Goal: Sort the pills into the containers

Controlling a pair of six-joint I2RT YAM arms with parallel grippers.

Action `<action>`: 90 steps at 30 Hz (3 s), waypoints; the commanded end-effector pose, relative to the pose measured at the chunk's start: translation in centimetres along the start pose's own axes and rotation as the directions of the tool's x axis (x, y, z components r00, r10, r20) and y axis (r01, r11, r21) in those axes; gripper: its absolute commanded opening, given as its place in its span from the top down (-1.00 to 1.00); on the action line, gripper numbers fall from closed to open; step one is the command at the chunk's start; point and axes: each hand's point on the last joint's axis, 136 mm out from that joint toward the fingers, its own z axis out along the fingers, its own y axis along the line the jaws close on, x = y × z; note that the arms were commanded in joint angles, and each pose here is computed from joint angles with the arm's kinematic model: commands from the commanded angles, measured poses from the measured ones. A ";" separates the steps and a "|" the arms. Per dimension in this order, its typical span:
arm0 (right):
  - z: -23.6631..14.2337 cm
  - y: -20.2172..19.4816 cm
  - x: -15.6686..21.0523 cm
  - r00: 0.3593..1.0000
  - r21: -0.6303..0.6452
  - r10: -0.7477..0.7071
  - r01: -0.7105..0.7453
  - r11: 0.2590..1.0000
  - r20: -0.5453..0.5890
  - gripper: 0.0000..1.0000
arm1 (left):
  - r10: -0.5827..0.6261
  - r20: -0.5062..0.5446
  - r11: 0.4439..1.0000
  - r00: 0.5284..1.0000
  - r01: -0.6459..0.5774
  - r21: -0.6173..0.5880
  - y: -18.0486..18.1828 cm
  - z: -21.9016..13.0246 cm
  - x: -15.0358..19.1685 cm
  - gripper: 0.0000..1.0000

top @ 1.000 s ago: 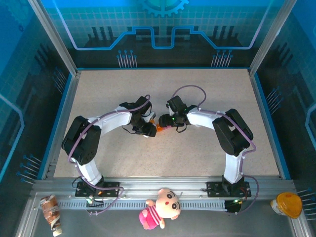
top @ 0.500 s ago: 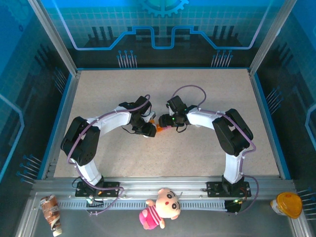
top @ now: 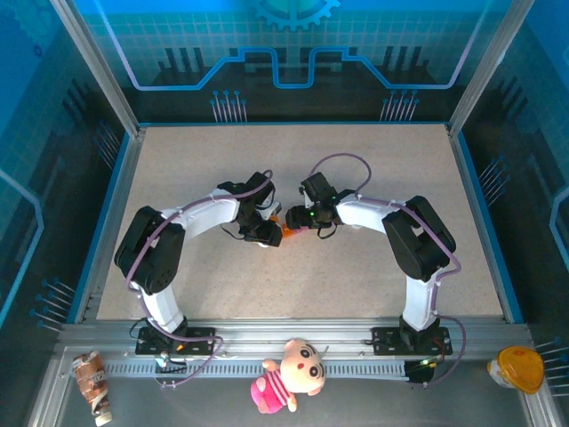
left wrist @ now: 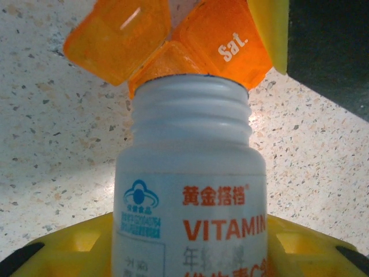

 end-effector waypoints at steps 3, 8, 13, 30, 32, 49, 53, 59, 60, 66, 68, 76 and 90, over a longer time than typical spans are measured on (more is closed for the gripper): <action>1.4 -0.7 2.6 0.997 0.035 0.004 -0.002 0.999 -0.073 -0.46 | 0.009 -0.034 1.000 0.999 -0.010 -0.024 0.4 -0.2 0.0 1.00; 1.4 -0.7 2.6 0.997 0.034 0.006 -0.003 0.999 -0.072 -0.46 | 0.006 -0.051 0.999 0.999 -0.008 -0.035 0.7 0.0 0.1 1.00; 1.5 -0.8 2.8 0.997 0.035 0.007 -0.004 0.999 -0.072 -0.46 | 0.010 -0.064 0.999 0.998 -0.013 -0.044 0.8 0.1 0.1 1.00; 1.5 -0.8 2.8 0.997 0.035 0.010 -0.008 0.999 -0.073 -0.46 | 0.018 -0.113 0.997 0.993 -0.026 -0.075 1.4 0.2 0.5 1.00; 1.5 -0.9 2.9 0.997 0.036 0.011 -0.008 0.999 -0.073 -0.46 | 0.019 -0.119 0.997 0.993 -0.028 -0.077 1.4 0.2 0.6 1.00; 1.6 -0.8 2.8 0.997 0.032 0.015 -0.012 0.999 -0.073 -0.46 | 0.034 -0.127 0.997 0.991 -0.042 -0.057 0.9 -0.2 0.5 1.00; 1.6 -0.8 2.8 0.997 0.032 0.017 -0.014 0.999 -0.074 -0.46 | 0.035 -0.128 0.998 0.991 -0.042 -0.049 0.7 -0.2 0.4 1.00; 1.7 -0.8 3.0 0.997 0.033 0.017 -0.014 0.999 -0.078 -0.46 | 0.033 -0.131 0.998 0.991 -0.039 -0.045 0.7 0.0 0.5 1.00; 1.7 -0.8 2.9 0.997 0.032 0.018 -0.015 0.999 -0.076 -0.46 | 0.032 -0.131 0.998 0.991 -0.038 -0.043 0.7 0.0 0.6 1.00; 1.8 -0.9 3.1 0.997 0.033 0.019 -0.016 0.999 -0.081 -0.46 | 0.030 -0.113 0.999 0.993 -0.035 -0.041 0.9 0.4 0.8 1.00; 1.8 -1.0 3.2 0.996 0.035 0.020 -0.017 0.999 -0.083 -0.46 | 0.032 -0.098 0.999 0.995 -0.034 -0.027 0.8 0.6 0.8 1.00; 1.9 -1.1 3.3 0.996 0.036 0.032 -0.029 0.999 -0.085 -0.46 | 0.040 -0.040 0.999 0.998 -0.040 -0.013 0.9 1.0 0.9 1.00; 1.9 -1.2 3.5 0.995 0.040 0.050 -0.047 0.998 -0.091 -0.46 | 0.057 0.079 0.998 0.995 -0.058 0.000 1.2 0.8 1.5 1.00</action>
